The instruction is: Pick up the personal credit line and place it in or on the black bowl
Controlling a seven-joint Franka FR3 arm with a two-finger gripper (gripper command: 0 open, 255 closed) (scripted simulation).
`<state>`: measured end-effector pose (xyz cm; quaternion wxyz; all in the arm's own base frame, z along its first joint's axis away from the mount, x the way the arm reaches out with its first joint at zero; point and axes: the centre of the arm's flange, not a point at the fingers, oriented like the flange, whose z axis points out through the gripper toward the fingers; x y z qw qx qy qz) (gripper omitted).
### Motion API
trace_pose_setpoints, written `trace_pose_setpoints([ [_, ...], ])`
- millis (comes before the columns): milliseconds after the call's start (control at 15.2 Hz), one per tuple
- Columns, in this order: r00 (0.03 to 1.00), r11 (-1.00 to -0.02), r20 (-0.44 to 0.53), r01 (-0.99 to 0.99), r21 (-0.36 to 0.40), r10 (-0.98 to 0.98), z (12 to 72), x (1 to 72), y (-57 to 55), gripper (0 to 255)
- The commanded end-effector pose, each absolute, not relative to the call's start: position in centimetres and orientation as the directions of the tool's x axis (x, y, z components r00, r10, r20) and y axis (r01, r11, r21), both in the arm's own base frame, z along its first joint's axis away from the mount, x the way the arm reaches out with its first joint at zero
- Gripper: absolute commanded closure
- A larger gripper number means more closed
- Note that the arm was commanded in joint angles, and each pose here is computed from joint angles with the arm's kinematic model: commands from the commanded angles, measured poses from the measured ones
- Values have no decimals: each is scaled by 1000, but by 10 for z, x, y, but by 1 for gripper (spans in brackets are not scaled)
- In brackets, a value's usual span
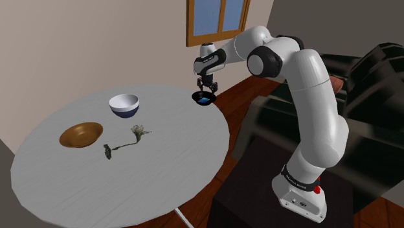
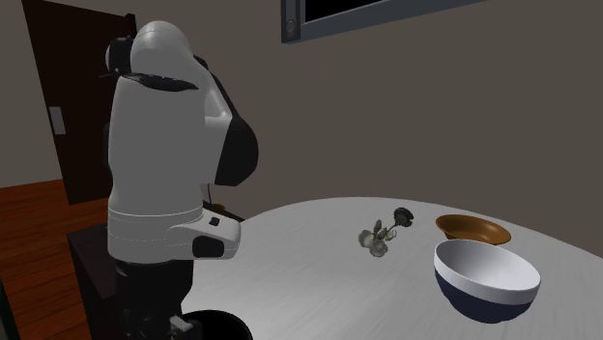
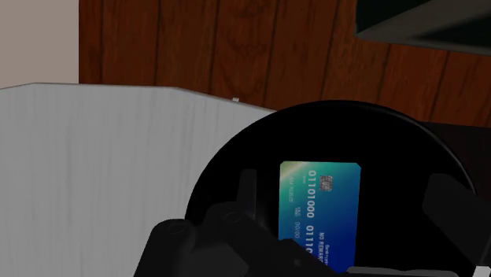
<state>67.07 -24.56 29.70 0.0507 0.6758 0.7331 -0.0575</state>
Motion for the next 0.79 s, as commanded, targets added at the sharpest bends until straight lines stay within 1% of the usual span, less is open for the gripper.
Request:
trace_pose_setpoints([
  [0,-81,80,-152,997,-16,985,297,671,-246,0],
  [264,-81,80,-152,997,-16,985,346,671,-238,0],
  [726,-81,80,-152,997,-16,985,346,671,-238,0],
])
